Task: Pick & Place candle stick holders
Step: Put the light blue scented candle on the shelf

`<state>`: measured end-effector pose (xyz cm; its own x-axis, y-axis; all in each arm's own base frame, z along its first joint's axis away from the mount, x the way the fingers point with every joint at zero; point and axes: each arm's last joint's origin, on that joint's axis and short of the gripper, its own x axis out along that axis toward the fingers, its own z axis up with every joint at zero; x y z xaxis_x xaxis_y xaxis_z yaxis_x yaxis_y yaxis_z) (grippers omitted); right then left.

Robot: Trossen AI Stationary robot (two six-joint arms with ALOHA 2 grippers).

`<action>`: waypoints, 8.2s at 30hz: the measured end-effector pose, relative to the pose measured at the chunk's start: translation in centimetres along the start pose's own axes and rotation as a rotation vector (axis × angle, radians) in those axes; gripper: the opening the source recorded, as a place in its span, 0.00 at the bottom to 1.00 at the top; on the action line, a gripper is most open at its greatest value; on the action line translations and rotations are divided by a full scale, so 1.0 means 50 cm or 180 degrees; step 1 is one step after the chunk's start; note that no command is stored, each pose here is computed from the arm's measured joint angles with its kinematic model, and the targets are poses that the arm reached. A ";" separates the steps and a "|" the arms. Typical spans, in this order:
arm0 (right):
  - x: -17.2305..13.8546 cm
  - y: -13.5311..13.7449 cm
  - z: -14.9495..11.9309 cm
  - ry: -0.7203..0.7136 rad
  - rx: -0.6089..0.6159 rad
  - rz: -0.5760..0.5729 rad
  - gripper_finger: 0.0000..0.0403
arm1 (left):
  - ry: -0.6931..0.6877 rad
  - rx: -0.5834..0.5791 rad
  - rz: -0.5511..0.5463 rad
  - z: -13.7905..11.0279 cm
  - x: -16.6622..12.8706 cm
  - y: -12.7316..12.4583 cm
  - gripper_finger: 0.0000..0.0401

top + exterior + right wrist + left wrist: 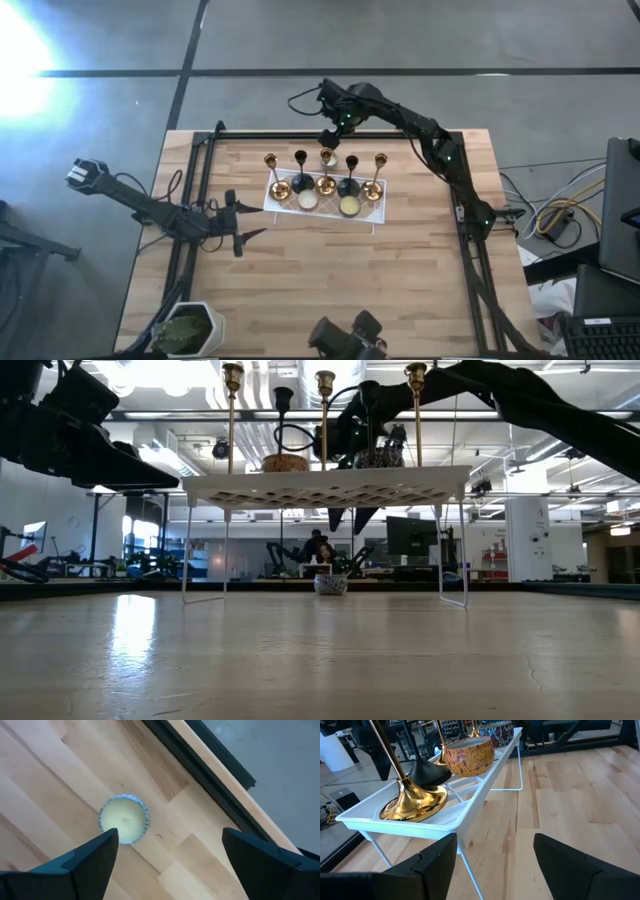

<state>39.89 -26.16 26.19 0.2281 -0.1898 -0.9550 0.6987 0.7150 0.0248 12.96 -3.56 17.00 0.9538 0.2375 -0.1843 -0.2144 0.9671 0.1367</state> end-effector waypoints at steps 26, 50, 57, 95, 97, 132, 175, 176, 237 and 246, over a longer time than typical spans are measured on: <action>0.066 0.025 -0.014 0.0064 -0.0246 0.0283 0.84 | -0.0002 -0.0001 -0.0003 0.000 0.000 0.000 0.67; 0.143 0.031 -0.041 0.0139 -0.0297 0.0299 0.87 | -0.0002 -0.0001 -0.0003 0.000 0.000 0.000 0.67; 0.147 0.039 -0.042 0.0089 -0.0322 0.0349 0.87 | -0.0003 -0.0003 -0.0003 0.000 0.000 0.000 0.67; 0.230 0.070 -0.045 0.0221 -0.0404 0.0347 0.88 | 0.0001 0.0001 -0.0003 0.000 0.000 0.000 0.67; 0.230 0.071 -0.044 0.0212 -0.0403 0.0350 0.86 | 0.0001 0.0001 -0.0002 0.000 0.000 0.000 0.67; 0.224 0.091 -0.057 0.0323 -0.0118 0.0185 0.75 | 0.0002 0.0002 -0.0003 0.000 0.000 0.000 0.67; -0.226 -0.126 -0.193 0.0029 0.0666 -0.0505 0.73 | 0.0002 0.0002 -0.0003 0.000 0.000 0.000 0.67; -0.233 -0.130 -0.206 0.0029 0.0692 -0.0509 0.73 | 0.0002 0.0001 -0.0002 0.000 0.000 0.000 0.67; -0.313 0.469 -0.397 -0.0493 0.0524 0.1413 0.73 | 0.0003 0.0002 -0.0002 0.000 0.000 0.000 0.67; -0.273 0.525 -0.353 -0.0395 0.1124 0.0942 0.73 | 0.0003 0.0003 -0.0003 0.000 0.000 0.000 0.67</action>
<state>43.17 7.09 34.68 0.5163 -0.1070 -0.8497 0.7744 0.4820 0.4099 12.97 -3.57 16.99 0.9537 0.2368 -0.1853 -0.2134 0.9673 0.1373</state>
